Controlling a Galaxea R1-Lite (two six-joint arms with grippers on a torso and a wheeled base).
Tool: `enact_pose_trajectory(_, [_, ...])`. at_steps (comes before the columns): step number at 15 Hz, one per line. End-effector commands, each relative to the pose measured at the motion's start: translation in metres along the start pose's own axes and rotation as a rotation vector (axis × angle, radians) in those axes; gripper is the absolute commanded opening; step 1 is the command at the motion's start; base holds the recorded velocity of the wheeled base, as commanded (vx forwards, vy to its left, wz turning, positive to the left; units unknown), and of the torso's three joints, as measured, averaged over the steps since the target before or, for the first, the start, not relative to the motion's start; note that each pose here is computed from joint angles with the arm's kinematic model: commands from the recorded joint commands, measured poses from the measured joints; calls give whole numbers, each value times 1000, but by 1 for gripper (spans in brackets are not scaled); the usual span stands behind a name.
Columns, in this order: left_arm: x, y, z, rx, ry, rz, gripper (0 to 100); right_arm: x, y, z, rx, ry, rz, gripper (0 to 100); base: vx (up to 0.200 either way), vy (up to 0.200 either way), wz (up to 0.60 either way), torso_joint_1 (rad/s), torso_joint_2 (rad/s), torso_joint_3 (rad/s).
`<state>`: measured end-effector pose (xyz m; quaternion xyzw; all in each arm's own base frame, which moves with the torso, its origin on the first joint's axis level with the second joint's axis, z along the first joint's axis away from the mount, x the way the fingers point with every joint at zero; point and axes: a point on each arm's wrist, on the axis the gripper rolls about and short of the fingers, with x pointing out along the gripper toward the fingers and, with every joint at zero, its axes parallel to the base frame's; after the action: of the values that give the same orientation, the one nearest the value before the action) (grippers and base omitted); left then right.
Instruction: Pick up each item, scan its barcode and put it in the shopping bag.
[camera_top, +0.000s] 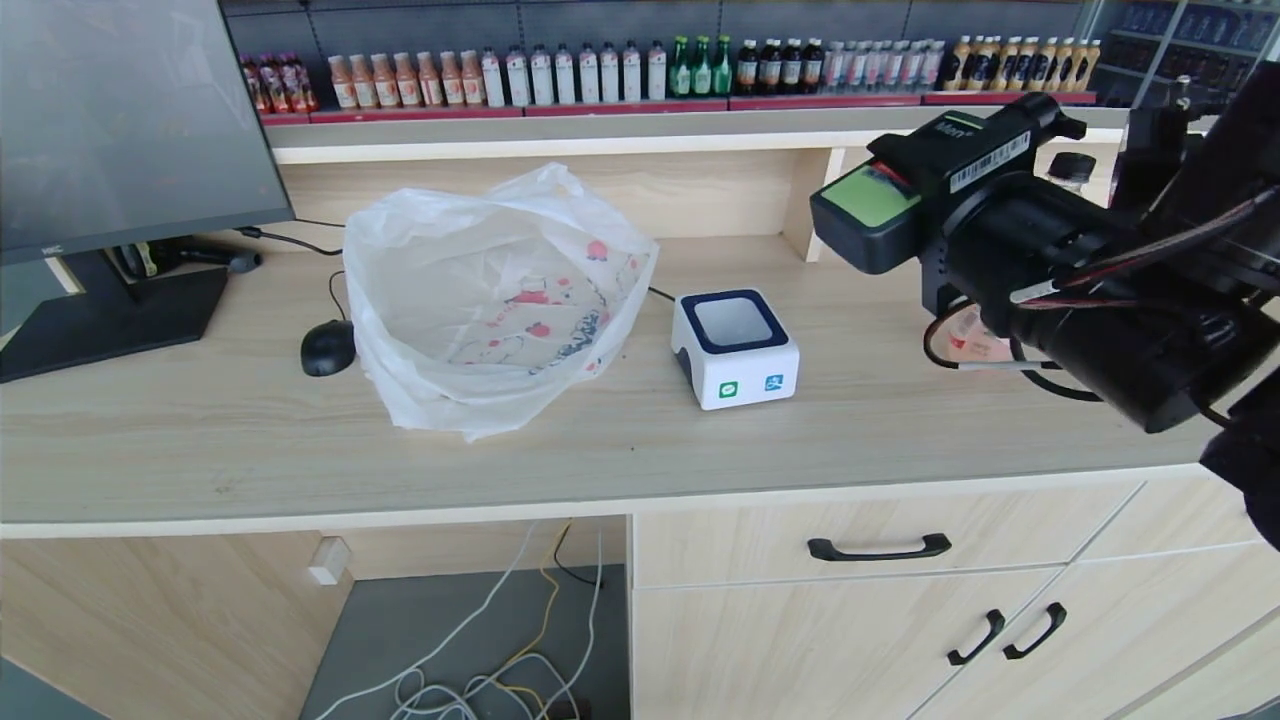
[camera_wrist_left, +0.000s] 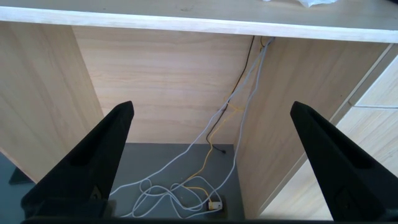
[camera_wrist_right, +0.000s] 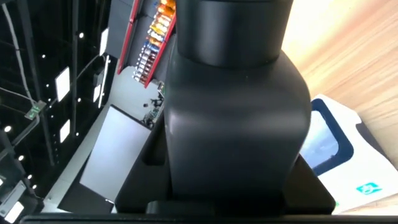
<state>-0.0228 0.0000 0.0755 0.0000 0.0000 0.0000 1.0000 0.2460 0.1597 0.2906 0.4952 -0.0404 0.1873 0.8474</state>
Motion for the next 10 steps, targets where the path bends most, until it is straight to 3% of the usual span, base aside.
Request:
enact_pose_trajectory(1, [0,0,0,0,0,0,100,-25,1,9,-27,-3,10,0,0,0,0,0,0,0])
enact_pose_trajectory(6, [0,0,0,0,0,-2,100,-30,-10,0,-224,-38,59,0,0,0,0,0,0,0])
enact_pose_trajectory(10, [0,0,0,0,0,-2,100,-23,-14,-14,-552,-97,137,0,0,0,0,0,0,0])
